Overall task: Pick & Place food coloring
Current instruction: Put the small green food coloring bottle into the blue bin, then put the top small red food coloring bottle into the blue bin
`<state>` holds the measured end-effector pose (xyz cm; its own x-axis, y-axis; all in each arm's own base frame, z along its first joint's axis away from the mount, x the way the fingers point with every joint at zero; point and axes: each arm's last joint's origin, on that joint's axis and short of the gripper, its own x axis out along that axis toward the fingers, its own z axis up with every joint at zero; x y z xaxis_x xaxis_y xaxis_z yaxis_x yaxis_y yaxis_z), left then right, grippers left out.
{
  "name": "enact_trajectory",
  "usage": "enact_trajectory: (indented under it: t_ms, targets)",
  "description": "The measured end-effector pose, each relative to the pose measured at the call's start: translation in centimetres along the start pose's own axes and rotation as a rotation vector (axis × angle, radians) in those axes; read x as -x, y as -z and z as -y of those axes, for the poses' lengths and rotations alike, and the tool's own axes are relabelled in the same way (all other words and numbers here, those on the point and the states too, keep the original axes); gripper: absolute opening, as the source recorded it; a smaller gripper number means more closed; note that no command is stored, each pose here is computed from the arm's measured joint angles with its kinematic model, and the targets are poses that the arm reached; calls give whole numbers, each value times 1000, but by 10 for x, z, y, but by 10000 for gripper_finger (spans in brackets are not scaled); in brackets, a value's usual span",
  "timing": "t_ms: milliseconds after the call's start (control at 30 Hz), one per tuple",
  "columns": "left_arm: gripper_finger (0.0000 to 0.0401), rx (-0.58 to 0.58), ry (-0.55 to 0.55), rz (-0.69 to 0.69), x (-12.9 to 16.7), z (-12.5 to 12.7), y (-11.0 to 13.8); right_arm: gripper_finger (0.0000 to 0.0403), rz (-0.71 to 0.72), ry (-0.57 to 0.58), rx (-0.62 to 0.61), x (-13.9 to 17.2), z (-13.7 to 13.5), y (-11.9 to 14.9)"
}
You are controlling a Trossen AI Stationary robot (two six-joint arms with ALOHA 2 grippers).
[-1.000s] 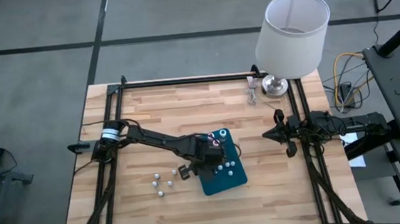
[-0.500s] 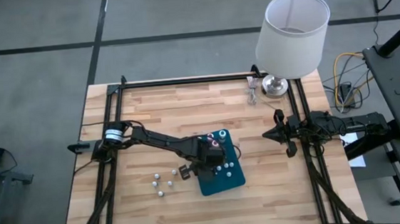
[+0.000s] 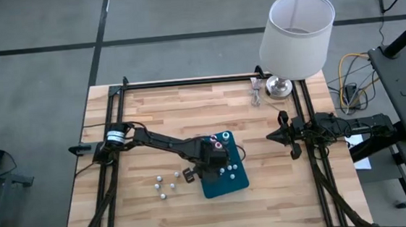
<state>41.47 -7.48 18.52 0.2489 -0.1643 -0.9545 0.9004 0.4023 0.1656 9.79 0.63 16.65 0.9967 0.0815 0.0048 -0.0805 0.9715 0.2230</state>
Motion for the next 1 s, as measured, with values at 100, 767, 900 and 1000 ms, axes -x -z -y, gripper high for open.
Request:
enact_trajectory:
  t_ms: [100,767,900,1000]
  targets:
    - [59,22,1,0,0,0,0,9,0,0,0,0,0,0]
    - [106,82,6,-32,2,0,2,9,0,0,0,0,0,0]
    - [106,95,-6,-42,8,-2,3,9,0,0,0,0,0,0]
    - [106,106,-4,-47,12,-4,4,9,0,0,0,0,0,0]
